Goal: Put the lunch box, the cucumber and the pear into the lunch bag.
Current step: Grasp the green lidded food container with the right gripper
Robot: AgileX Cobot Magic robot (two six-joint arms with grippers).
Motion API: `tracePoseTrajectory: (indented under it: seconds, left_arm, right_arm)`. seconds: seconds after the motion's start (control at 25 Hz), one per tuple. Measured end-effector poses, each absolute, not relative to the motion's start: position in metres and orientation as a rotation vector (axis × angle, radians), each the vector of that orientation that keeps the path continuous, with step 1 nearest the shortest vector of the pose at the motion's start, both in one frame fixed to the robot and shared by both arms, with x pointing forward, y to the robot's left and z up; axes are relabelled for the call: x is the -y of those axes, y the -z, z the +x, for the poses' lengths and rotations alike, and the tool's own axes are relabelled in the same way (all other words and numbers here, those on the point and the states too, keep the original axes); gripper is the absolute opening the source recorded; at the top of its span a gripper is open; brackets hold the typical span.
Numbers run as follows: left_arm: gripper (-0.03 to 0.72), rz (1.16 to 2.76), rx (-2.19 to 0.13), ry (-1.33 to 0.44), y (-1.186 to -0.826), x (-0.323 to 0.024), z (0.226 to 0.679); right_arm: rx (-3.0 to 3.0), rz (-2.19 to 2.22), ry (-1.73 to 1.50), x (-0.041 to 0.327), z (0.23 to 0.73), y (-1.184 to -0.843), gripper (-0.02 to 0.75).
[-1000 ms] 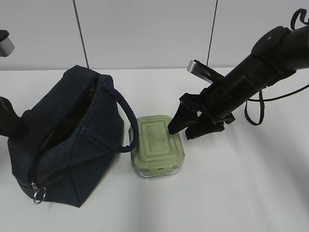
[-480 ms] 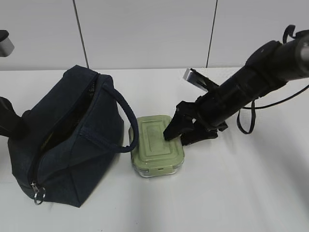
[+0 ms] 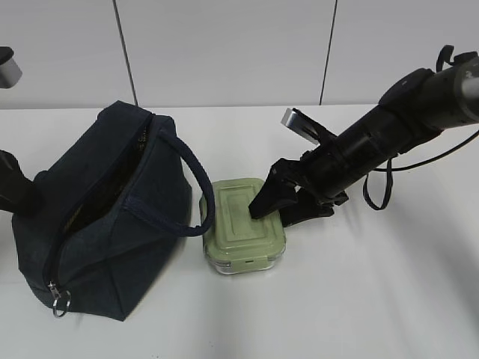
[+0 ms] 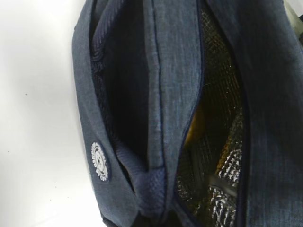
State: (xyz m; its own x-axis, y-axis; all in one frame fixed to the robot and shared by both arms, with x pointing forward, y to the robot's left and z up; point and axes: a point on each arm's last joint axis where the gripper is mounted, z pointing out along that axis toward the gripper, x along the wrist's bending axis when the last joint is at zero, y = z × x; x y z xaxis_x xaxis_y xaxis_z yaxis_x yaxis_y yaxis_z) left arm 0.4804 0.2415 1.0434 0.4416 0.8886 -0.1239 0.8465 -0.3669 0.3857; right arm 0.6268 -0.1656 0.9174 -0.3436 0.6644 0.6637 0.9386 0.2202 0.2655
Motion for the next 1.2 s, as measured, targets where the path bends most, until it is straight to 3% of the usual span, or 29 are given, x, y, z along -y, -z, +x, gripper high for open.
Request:
tracePoseTrajectory:
  seconds: [0.68, 0.92, 1.2]
  left_arm:
    - [0.002, 2.307, -1.47, -0.146, -1.043, -0.241, 0.48]
    - [0.002, 2.306, -1.47, -0.146, -1.043, -0.241, 0.48]
    - [0.002, 2.308, -1.47, -0.146, -1.043, -0.242, 0.48]
  right_arm:
    - [2.037, -1.45, 0.872, 0.163, 0.625, -0.9, 0.561]
    - [1.998, -1.436, 0.881, 0.161, 0.624, -0.902, 0.33]
    - [1.995, -1.434, 0.879, 0.161, 0.624, -0.903, 0.308]
